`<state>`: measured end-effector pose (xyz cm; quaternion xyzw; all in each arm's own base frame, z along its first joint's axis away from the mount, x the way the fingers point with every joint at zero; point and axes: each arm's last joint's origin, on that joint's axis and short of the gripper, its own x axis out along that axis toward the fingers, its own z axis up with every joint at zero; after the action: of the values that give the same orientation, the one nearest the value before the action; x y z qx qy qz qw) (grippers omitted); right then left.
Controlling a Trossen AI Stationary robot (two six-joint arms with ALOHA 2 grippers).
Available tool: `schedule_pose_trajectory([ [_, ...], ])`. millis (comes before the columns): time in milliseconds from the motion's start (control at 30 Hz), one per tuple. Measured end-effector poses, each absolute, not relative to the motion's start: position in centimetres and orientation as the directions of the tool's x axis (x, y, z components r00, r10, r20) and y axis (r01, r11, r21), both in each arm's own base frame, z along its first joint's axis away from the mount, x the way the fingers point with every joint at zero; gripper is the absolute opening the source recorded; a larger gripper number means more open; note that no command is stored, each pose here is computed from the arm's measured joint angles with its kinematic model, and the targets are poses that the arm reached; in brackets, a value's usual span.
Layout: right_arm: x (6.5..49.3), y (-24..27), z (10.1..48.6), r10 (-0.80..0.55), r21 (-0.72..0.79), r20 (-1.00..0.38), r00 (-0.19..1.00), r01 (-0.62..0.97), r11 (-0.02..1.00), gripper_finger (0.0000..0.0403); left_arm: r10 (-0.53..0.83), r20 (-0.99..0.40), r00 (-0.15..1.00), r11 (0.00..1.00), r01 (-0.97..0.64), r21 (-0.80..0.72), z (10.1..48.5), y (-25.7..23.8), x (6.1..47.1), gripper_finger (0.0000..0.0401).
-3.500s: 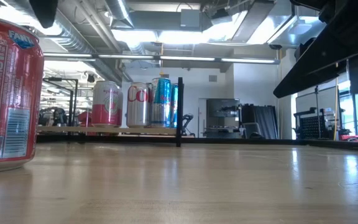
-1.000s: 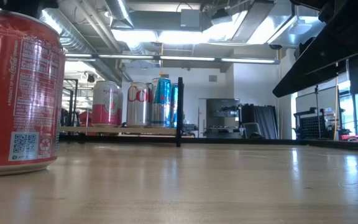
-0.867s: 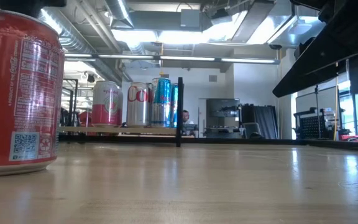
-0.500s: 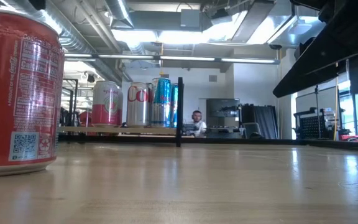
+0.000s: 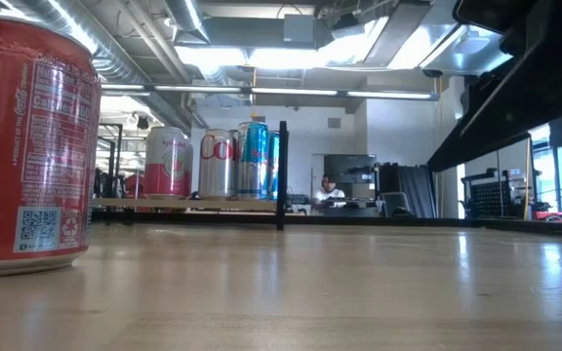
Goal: Place canned beverage on shelf
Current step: Put the bottom red soda can on the shelf
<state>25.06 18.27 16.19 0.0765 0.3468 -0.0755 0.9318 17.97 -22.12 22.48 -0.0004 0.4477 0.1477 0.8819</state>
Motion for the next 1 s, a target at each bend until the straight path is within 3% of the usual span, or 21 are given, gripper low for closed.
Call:
schedule_pose_trajectory([
  [400,26.2,17.2,16.5,-0.134,0.024,-0.616,0.776,0.188,0.982,0.0383,0.12,-0.514,0.849,0.975,-0.198,-0.1,16.3,-22.4,15.6,0.0324],
  [533,26.7,16.5,16.5,-0.154,0.019,-0.617,0.772,0.211,0.977,0.0383,0.098,-0.493,0.864,0.974,-0.186,-0.132,15.4,-22.2,15.4,0.0324],
  [767,26.9,16.2,16.5,-0.163,0.002,-0.616,0.77,0.209,0.978,0.0383,0.179,-0.474,0.862,0.963,-0.252,-0.094,14.3,-21.0,16.3,0.0324],
  [1000,26.9,16.2,16.6,-0.169,-0.017,-0.612,0.773,0.201,0.979,0.0383,0.119,-0.482,0.868,0.987,-0.155,-0.036,12.9,-21.5,18.8,0.0324],
])
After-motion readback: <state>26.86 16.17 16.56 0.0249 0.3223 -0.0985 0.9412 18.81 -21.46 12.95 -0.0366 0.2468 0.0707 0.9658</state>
